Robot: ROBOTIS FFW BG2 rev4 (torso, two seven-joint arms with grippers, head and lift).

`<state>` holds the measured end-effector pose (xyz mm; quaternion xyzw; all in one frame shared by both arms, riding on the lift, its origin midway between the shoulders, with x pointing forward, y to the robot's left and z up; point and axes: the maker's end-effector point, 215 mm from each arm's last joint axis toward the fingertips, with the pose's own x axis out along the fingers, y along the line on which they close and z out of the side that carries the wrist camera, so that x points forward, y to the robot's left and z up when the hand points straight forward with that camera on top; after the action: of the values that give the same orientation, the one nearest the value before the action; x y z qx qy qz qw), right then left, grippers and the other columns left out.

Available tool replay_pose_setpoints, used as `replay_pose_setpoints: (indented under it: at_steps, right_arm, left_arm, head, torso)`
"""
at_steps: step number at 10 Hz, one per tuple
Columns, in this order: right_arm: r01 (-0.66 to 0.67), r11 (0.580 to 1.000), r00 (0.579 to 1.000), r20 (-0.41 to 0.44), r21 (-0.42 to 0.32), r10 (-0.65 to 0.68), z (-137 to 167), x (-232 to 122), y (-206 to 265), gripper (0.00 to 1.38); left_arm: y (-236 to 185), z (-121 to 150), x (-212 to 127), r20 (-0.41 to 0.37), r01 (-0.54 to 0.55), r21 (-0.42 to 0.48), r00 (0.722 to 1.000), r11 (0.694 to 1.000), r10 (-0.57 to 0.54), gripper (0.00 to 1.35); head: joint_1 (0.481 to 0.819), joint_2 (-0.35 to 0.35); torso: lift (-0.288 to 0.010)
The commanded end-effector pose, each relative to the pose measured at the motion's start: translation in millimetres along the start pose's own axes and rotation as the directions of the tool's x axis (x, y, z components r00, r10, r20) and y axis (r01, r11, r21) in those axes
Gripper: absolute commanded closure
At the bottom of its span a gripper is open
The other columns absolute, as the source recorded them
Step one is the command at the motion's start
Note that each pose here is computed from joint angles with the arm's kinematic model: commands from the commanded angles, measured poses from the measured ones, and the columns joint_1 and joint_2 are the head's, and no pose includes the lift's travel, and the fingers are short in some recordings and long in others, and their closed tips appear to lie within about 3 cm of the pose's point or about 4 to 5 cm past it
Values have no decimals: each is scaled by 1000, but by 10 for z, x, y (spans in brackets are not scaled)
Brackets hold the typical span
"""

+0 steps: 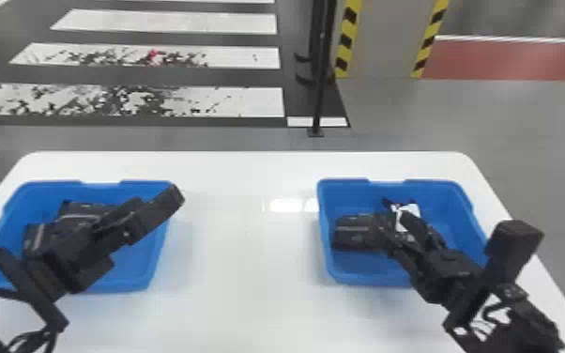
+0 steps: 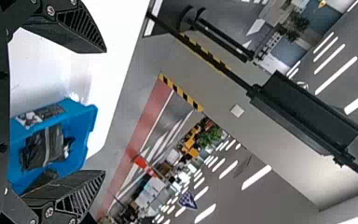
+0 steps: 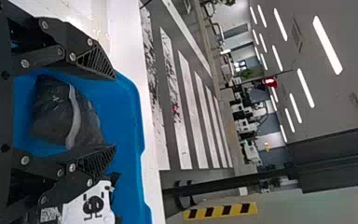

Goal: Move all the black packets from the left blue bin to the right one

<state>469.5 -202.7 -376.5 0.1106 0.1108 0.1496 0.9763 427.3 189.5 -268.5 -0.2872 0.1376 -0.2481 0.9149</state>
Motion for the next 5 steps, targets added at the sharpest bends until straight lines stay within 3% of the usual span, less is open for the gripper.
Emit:
replay_pose_setpoints:
  at_steps: [1,3,5]
  right_arm:
    - [13,998,998,66,-57,-9,250,-259,109,171]
    - [72,991,990,132,-112,-57,510,-659,255,177]
    - [104,989,987,130,-101,-91,505,-981,358,177]
  left_arm:
    - [322,84,-140,-3,-89,39,996,995,89,134]
    - [914,272,-425,-5,-266,115,963,957,268,130]
    - [1407,440,-738,-5,-420,165,904,892,426,128]
  head:
    - [695,-27]
    - [695,26]
    - [695,114]
  torso:
    - [-154]
    - [-154]
    - [-154]
